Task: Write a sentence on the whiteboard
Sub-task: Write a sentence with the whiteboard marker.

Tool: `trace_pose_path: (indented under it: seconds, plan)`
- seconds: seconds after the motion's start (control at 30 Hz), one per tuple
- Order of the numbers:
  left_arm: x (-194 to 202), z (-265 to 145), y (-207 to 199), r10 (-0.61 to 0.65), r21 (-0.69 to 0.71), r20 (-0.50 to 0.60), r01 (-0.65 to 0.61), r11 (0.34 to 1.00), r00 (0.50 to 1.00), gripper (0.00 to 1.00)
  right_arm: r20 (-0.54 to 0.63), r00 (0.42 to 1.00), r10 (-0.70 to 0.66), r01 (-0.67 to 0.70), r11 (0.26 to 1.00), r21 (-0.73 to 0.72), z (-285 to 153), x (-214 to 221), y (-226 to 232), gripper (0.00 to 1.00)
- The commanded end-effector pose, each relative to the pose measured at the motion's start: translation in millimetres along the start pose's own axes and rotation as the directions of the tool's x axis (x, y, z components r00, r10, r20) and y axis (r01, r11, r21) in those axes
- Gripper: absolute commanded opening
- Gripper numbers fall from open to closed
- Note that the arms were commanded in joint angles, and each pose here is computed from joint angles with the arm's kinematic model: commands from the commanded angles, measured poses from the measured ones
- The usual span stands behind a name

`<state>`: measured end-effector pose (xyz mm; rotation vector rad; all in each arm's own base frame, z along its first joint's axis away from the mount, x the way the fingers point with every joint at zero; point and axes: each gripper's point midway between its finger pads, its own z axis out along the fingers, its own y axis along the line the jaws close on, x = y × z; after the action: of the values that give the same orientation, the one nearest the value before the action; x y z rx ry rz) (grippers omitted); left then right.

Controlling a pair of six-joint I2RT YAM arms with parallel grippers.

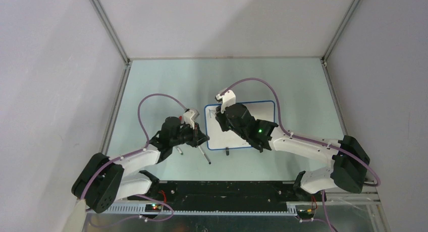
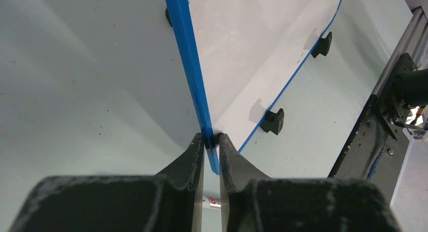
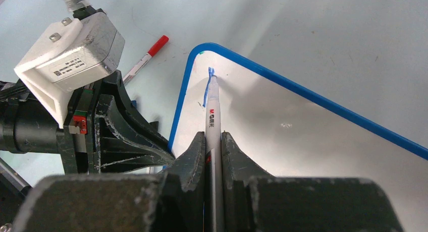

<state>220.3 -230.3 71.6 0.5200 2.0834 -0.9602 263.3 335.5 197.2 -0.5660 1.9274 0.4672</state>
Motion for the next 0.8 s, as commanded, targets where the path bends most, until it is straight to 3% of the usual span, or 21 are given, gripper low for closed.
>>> trace_pose_path:
  seconds: [0.0,0.77]
  plan:
    - [-21.3,1.0,-4.3,0.064,-0.001,0.048,-0.064,0.998,0.997,0.16,0.035,0.999,0.02,-0.021,0.999,0.042,-0.8,-18.7,-5.8,0.0]
    - [-20.6,-0.1,-3.0,0.068,-0.01,0.047,-0.068,0.998,0.997,0.15,-0.003,1.0,0.019,-0.019,0.996,0.091,-10.5,-8.4,-19.2,0.0]
